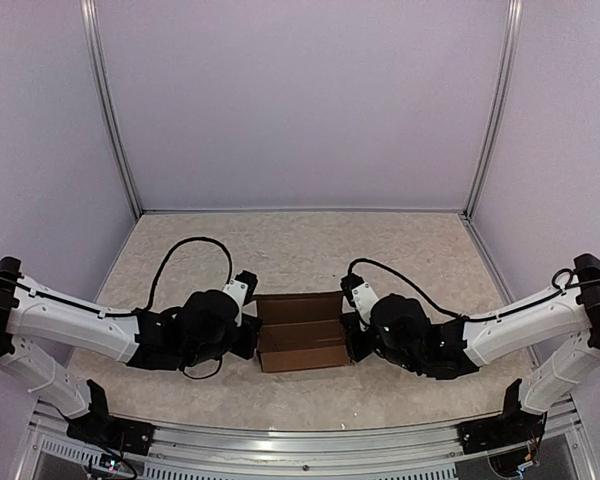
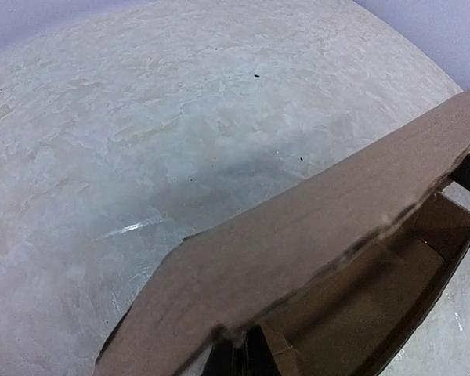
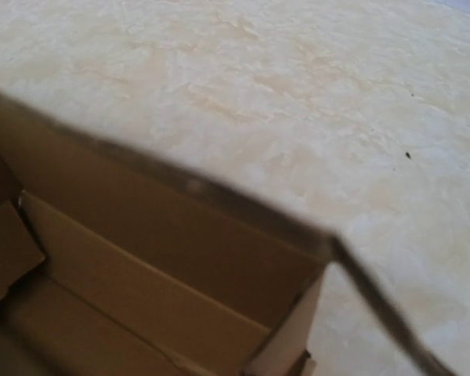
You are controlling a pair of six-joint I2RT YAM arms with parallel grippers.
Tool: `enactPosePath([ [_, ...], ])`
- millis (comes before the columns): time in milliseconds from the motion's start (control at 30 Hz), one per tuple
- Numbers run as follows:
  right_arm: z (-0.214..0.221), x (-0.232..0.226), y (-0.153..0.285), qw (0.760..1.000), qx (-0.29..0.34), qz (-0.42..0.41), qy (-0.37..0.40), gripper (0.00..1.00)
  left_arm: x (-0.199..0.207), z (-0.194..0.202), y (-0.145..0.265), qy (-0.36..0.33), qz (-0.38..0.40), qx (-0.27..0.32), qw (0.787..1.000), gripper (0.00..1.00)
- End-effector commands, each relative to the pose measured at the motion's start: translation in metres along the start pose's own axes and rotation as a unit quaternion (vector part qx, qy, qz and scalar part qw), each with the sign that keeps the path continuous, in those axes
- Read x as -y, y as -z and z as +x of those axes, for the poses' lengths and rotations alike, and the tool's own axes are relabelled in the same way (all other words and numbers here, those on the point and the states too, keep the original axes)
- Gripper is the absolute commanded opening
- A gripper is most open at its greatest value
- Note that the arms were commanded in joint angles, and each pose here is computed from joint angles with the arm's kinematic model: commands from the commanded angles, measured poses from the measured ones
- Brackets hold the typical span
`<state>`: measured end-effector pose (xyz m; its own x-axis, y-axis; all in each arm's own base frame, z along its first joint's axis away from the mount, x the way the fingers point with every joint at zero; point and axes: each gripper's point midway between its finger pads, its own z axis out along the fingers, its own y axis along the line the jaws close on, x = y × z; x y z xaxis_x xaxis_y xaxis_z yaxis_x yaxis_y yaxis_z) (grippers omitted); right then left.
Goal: Fold the paper box
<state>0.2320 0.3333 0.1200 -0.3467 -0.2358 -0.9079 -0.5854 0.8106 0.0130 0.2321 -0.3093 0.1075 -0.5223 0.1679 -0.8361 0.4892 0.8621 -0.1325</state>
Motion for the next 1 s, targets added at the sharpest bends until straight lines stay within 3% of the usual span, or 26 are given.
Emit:
enactPosePath([
  [0,0.017,-0.015,0.002,1.000,-0.017,-0.021,0.010,0.00,0.026,0.007,-0.001,0.004,0.040,-0.021,0.999,0.00],
  [567,0.037,-0.009,0.015,1.000,-0.019,0.016,0.016,0.00,0.036,0.025,0.004,-0.046,-0.012,-0.032,0.998,0.00],
  [733,0.031,-0.003,0.023,1.000,-0.001,0.016,-0.004,0.14,0.045,0.032,0.003,-0.079,-0.043,-0.035,0.995,0.00],
  [967,0.026,0.004,0.038,1.000,0.013,0.010,-0.015,0.29,0.046,0.041,-0.005,-0.069,-0.055,-0.039,0.995,0.00],
])
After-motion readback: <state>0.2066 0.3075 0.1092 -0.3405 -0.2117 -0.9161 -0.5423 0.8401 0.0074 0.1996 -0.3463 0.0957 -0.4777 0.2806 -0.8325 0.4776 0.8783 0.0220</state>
